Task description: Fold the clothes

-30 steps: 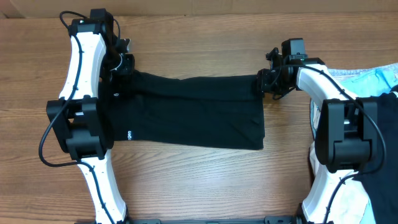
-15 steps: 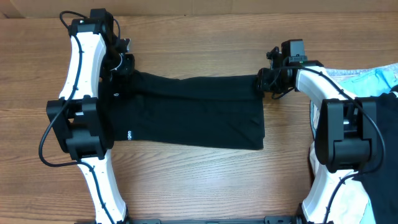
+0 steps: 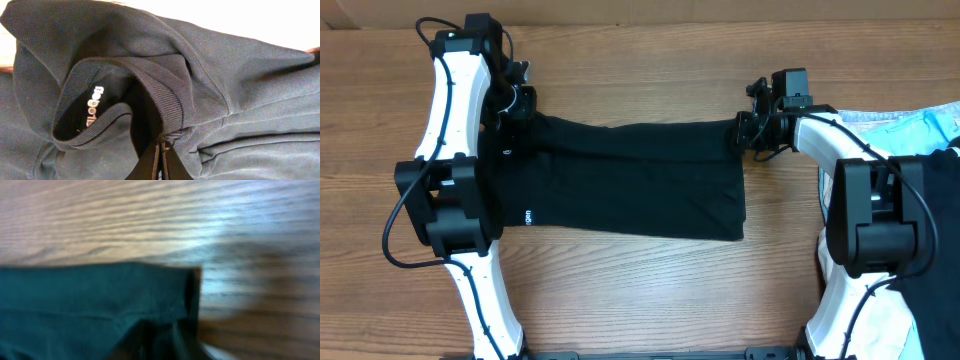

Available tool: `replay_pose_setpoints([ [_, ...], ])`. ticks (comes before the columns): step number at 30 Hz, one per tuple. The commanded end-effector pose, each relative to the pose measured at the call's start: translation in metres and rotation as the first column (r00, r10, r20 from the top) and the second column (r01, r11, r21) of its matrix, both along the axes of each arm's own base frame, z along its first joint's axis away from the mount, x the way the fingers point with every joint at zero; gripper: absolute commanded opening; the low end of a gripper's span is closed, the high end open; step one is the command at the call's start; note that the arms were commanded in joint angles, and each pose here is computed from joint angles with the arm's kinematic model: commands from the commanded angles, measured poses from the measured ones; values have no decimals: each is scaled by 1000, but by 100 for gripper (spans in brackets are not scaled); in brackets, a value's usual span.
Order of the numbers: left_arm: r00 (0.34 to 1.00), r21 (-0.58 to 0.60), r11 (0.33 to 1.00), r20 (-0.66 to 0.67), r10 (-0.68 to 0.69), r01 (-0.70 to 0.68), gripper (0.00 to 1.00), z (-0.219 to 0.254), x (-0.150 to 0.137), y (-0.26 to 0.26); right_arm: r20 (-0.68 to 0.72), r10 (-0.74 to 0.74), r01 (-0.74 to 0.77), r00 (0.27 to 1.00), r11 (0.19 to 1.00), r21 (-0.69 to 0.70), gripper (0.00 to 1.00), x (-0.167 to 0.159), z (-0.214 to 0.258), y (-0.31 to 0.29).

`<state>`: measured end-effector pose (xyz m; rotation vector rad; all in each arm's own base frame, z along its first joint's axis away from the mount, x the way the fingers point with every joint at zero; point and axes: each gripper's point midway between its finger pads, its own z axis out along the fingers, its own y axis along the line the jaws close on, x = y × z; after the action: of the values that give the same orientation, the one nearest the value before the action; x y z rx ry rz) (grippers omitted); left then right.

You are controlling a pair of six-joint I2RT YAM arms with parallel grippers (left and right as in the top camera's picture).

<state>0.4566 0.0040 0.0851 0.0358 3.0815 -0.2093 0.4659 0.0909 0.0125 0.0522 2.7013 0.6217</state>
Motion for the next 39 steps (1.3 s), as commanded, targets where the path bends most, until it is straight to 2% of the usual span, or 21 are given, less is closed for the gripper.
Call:
replay_pose_setpoints([
  [1, 1000, -15, 1000, 11, 5, -5, 5, 2, 4, -3, 5, 4, -4, 1000, 1000, 18, 9, 0, 2, 4],
  [7, 1000, -15, 1000, 15, 5, -5, 5, 2, 5, -2, -2, -16, 16, 1000, 1000, 18, 8, 5, 11, -5],
  [9, 1000, -15, 1000, 15, 5, -5, 5, 2, 5, -2, 4, -17, 17, 1000, 1000, 18, 20, 7, 13, -6],
  [10, 1000, -15, 1000, 16, 5, -5, 5, 2, 5, -2, 7, -17, 17, 1000, 1000, 18, 30, 8, 14, -6],
  [14, 1000, -14, 1000, 21, 5, -4, 5, 2, 6, -3, 10, -12, 12, 1000, 1000, 28, 37, 9, 15, -4],
  [21, 1000, -14, 1000, 26, 3, -3, 5, 2, 7, -3, 47, 10, -10, 999, 1000, 14, 37, 14, 17, 7],
  [25, 1000, -15, 1000, 25, 3, -3, 5, 2, 7, -3, 54, 14, -14, 998, 1000, 0, 23, 15, 17, 10],
  [28, 1000, -15, 1000, 25, 3, -3, 5, 2, 7, -3, 44, 21, -22, 999, 1000, 15, 18, 12, 17, 13],
  [31, 1000, -14, 1000, 26, 3, -3, 5, 2, 7, -3, 42, 18, -18, 999, 1000, 8, 19, 12, 16, 12],
  [34, 1000, -14, 1000, 26, 3, -3, 5, 2, 7, -3, 16, -36, 36, 999, 998, -46, 26, 11, 10, -1],
  [39, 1000, -14, 1000, 29, 3, -3, 5, 2, 8, -3, -80, -17, 14, 997, 999, -37, 26, -12, 2, 3],
])
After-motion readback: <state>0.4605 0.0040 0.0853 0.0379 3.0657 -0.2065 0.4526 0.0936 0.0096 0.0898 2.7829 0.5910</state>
